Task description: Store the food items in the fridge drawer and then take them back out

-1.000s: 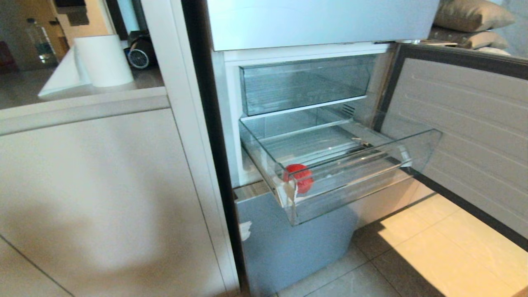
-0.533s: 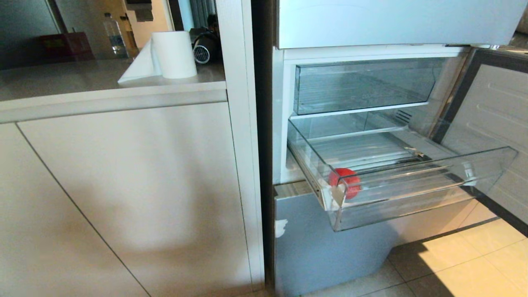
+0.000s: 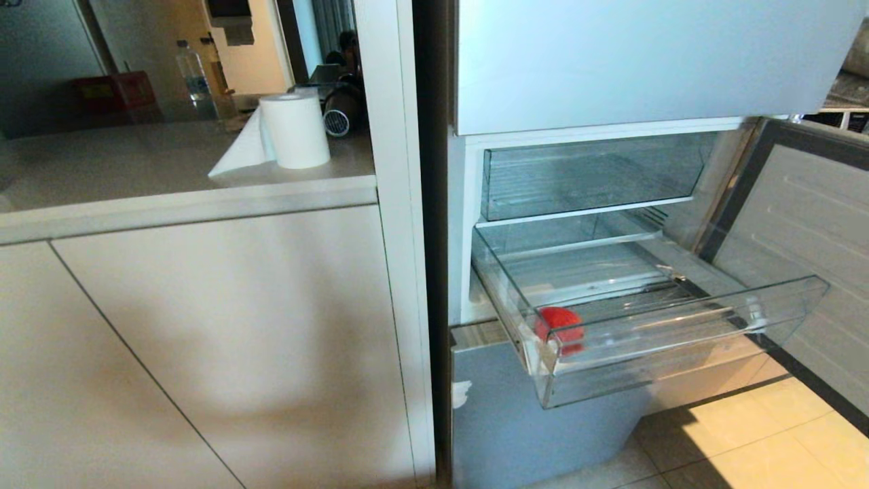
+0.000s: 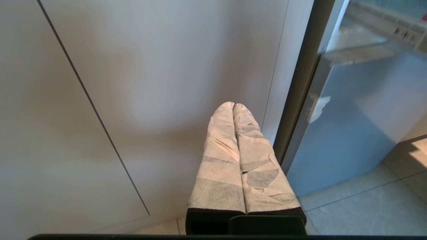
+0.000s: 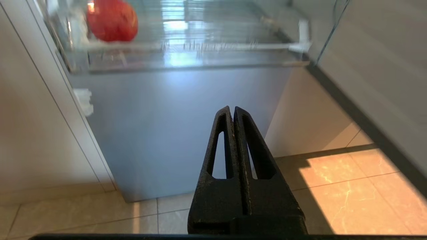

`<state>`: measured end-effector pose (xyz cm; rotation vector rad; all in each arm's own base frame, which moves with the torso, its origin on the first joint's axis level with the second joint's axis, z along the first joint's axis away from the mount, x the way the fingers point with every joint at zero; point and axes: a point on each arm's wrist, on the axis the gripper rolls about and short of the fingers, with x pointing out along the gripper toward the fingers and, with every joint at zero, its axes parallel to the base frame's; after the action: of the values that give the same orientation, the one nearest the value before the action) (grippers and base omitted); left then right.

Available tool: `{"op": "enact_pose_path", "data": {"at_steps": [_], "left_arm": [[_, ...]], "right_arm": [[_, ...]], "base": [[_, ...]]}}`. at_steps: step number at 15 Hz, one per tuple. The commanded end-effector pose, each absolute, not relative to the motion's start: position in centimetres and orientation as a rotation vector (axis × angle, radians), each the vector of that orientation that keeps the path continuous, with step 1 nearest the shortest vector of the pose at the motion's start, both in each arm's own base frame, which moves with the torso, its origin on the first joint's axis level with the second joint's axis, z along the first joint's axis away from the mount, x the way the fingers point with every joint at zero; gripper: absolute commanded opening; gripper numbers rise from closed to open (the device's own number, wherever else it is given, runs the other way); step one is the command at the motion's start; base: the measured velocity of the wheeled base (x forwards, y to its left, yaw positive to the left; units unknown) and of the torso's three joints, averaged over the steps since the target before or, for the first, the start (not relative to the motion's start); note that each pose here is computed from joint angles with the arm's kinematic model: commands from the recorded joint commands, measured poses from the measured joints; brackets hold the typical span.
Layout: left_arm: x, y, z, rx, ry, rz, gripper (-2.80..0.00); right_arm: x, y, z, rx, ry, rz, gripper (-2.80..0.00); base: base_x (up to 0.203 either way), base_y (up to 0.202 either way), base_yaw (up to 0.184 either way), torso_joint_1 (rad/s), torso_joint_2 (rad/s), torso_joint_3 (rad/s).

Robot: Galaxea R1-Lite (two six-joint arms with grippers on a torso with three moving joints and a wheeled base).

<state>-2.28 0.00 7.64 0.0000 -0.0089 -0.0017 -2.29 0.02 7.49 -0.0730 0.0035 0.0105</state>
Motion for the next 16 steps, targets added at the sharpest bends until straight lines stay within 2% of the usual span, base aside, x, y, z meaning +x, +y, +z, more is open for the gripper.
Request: {"op": "enact_pose_path", "data": {"at_steps": [1,5,11,16], "left_arm": [[-2.3,0.0,7.6,0.0,-0.008,-0.002,-2.8],[-2.3,0.0,7.6,0.0,-0.008,-0.002,-2.8],[-2.3,0.0,7.6,0.0,-0.008,-0.002,-2.8],[-2.3,0.0,7.6,0.0,-0.008,-0.002,-2.8]], "right_arm": [[-2.3,0.0,7.5,-0.075,0.004,0.011,-2.8],[-2.3,0.0,7.5,-0.078,0.006,0.014,-2.8],[-2.2,0.0,7.5,-0.04,0.012,0.009,-2.8],[-0.1,0.0,8.7,-0.031,0.236,0.042,-2.8]], "base": [[0.0,0.0,0.0,0.298,-0.59,-0.303],[0.0,0.0,0.0,0.264,-0.53,-0.267],[0.0,0.0,0.0,0.146,-0.29,-0.15],[0.0,0.0,0.0,0.004,-0.01,-0.003]]}}
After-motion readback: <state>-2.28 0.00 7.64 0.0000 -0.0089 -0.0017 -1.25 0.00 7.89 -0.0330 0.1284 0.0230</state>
